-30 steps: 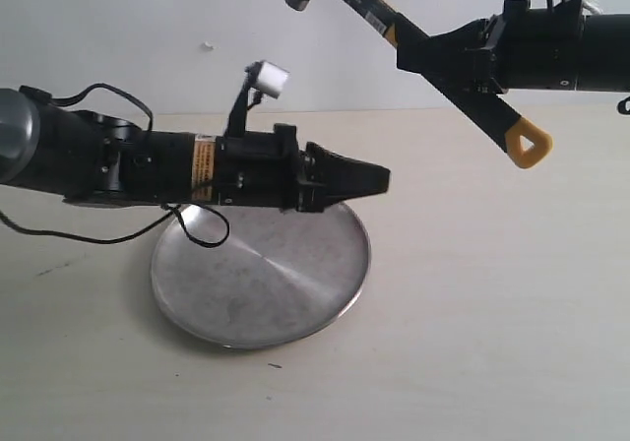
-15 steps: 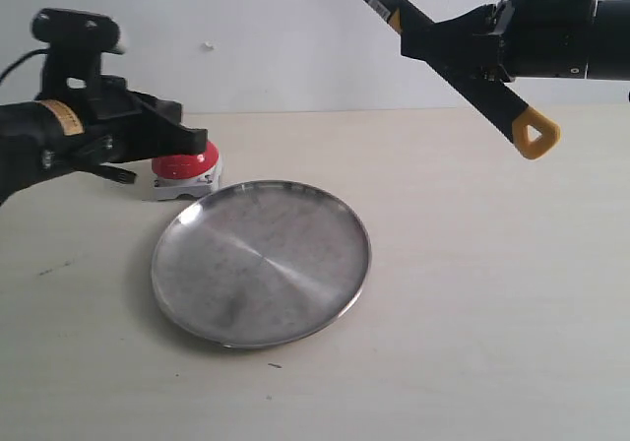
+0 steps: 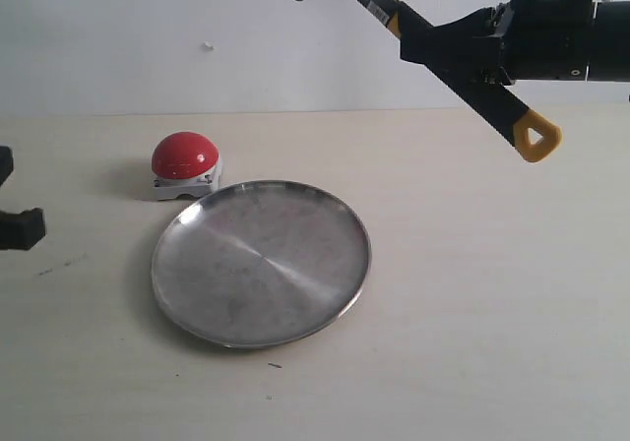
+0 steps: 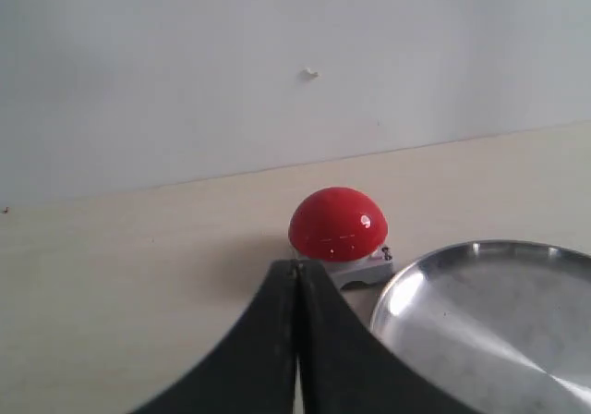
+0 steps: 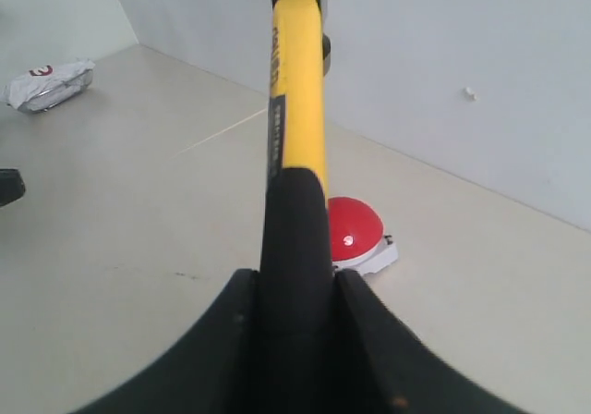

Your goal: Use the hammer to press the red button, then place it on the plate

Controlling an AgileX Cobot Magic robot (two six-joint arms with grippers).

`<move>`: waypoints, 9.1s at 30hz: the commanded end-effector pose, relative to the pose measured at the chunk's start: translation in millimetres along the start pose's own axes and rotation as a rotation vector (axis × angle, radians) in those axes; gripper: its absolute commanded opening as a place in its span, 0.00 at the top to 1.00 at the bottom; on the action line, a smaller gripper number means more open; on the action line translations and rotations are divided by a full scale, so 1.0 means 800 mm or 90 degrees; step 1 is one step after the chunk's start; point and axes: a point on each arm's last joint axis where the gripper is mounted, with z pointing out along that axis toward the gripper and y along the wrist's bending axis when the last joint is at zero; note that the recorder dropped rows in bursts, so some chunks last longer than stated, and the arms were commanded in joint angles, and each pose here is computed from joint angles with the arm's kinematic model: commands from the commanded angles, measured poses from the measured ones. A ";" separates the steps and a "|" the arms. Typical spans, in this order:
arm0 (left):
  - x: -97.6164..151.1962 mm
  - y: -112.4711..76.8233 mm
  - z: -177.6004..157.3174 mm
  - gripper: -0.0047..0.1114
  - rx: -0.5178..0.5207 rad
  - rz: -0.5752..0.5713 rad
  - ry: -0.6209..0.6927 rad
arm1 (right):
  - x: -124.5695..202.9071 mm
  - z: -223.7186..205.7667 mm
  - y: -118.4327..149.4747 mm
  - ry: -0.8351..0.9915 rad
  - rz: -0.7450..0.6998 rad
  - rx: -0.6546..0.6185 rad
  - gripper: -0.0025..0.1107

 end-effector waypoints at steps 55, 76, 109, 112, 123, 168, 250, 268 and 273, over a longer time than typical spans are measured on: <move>0.056 0.011 -0.095 0.96 0.054 -0.114 -0.004 | 0.074 0.314 0.058 0.123 0.016 0.303 0.98; 0.056 0.011 -0.095 0.96 0.054 -0.114 -0.004 | -0.041 0.262 0.125 0.039 -0.092 0.208 0.98; 0.056 0.011 -0.095 0.96 0.054 -0.114 -0.004 | -0.077 0.190 0.151 -0.051 -0.036 0.308 0.98; 0.056 0.011 -0.095 0.96 0.054 -0.114 -0.004 | -0.072 0.166 0.149 -0.066 -0.027 0.367 0.98; 0.056 0.011 -0.095 0.96 0.054 -0.114 -0.004 | 0.028 0.125 0.137 0.027 0.105 0.430 0.98; 0.056 0.011 -0.095 0.96 0.054 -0.112 -0.004 | 0.233 0.224 0.139 -0.241 0.523 0.321 0.98; 0.056 0.011 -0.095 0.96 0.054 -0.112 -0.004 | 0.096 -0.049 0.270 -0.110 -0.052 0.280 0.98; 0.056 0.011 -0.095 0.96 0.054 -0.112 -0.004 | 0.085 -0.065 0.269 -0.107 -0.197 0.299 0.98; 0.056 0.011 -0.095 0.96 0.054 -0.112 -0.004 | 0.084 -0.086 0.241 -0.055 -0.175 0.349 0.98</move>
